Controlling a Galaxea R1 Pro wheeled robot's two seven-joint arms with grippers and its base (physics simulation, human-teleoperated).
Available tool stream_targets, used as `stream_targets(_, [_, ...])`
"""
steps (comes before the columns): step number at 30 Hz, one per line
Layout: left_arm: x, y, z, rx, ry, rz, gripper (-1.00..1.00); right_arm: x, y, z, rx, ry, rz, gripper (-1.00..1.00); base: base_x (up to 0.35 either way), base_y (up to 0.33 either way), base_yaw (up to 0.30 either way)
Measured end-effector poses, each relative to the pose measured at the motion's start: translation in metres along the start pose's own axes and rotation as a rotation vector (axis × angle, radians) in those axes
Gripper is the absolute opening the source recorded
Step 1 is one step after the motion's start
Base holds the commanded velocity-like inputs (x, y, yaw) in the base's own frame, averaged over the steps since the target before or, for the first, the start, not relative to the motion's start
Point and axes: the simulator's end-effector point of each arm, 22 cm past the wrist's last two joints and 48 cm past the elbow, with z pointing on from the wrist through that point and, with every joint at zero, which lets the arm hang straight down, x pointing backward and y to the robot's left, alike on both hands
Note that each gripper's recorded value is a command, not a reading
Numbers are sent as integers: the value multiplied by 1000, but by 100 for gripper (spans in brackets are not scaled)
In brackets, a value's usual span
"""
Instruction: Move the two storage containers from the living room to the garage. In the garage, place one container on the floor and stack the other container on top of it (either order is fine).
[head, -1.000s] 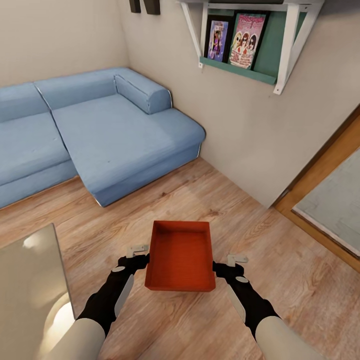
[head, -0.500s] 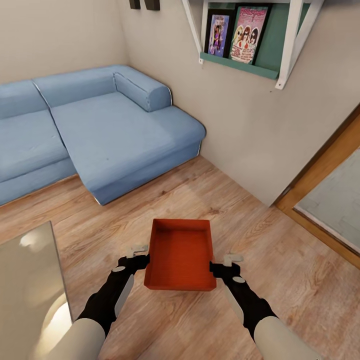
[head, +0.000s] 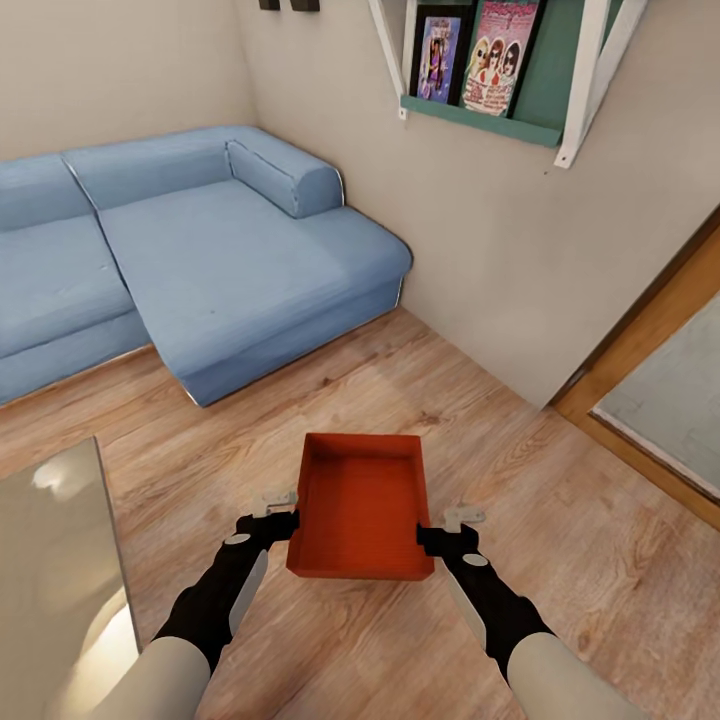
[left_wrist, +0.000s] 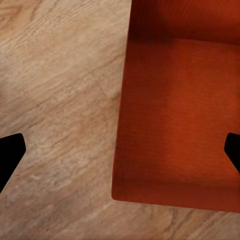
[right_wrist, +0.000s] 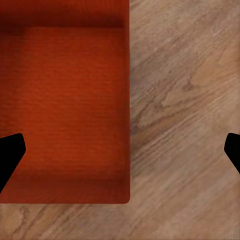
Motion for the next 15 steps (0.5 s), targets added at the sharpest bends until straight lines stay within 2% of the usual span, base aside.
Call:
stream_targets(4, [4,0,6,0,-3,0,100,5,0,6,0,0,4,100,0,0,0])
stream_targets(15, [3,1,6,0,-5,-4,100,5,0,6,0,0,1,100,0,0,0])
